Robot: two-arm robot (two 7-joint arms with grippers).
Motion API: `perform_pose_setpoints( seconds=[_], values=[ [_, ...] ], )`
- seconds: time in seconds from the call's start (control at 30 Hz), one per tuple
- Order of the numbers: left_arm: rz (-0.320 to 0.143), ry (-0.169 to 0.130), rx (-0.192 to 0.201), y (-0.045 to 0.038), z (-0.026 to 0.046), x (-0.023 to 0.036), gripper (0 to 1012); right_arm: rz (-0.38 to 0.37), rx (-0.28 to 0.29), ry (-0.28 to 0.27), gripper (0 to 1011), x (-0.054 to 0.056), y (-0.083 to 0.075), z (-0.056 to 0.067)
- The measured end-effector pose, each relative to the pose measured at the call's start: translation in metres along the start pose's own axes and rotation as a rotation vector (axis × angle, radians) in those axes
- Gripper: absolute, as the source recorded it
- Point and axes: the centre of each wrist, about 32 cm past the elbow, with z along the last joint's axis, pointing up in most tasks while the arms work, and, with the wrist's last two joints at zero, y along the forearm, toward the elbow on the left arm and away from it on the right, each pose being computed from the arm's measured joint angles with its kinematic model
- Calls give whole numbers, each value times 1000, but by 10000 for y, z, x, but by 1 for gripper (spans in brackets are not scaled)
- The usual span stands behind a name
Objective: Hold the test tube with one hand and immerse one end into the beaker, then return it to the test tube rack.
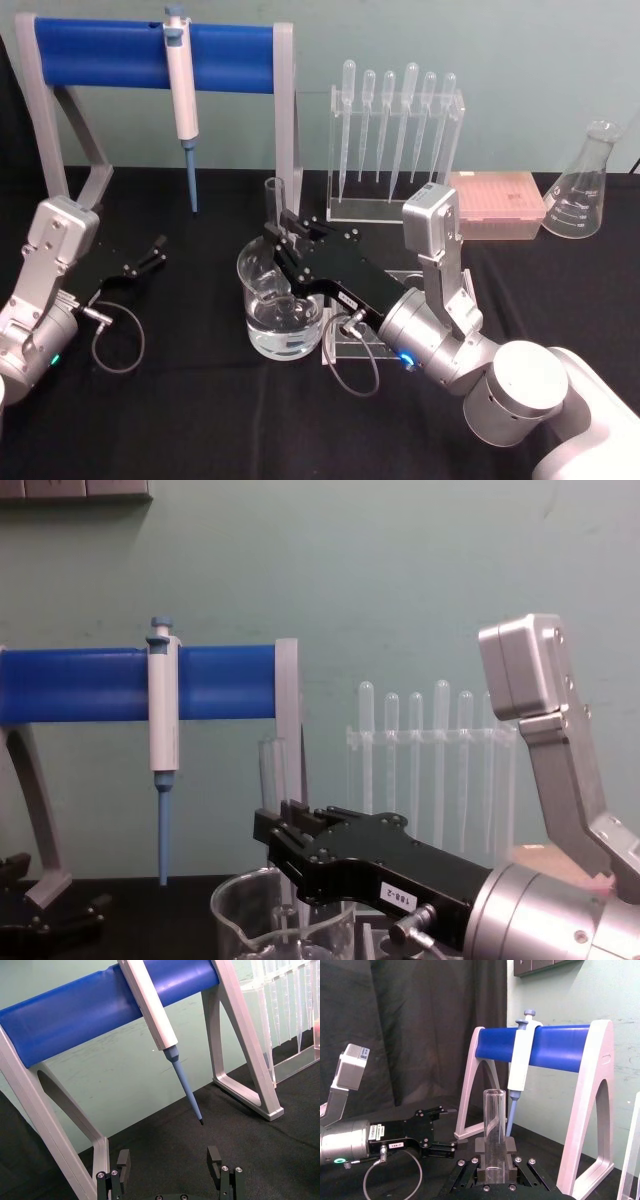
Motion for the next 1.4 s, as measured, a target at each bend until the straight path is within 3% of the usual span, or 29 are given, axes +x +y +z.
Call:
perform_pose_setpoints(
  seconds=[1.4],
  values=[
    [0, 0, 0, 0, 0, 0, 1000, 0, 0, 0, 225, 0, 0, 0]
  ],
)
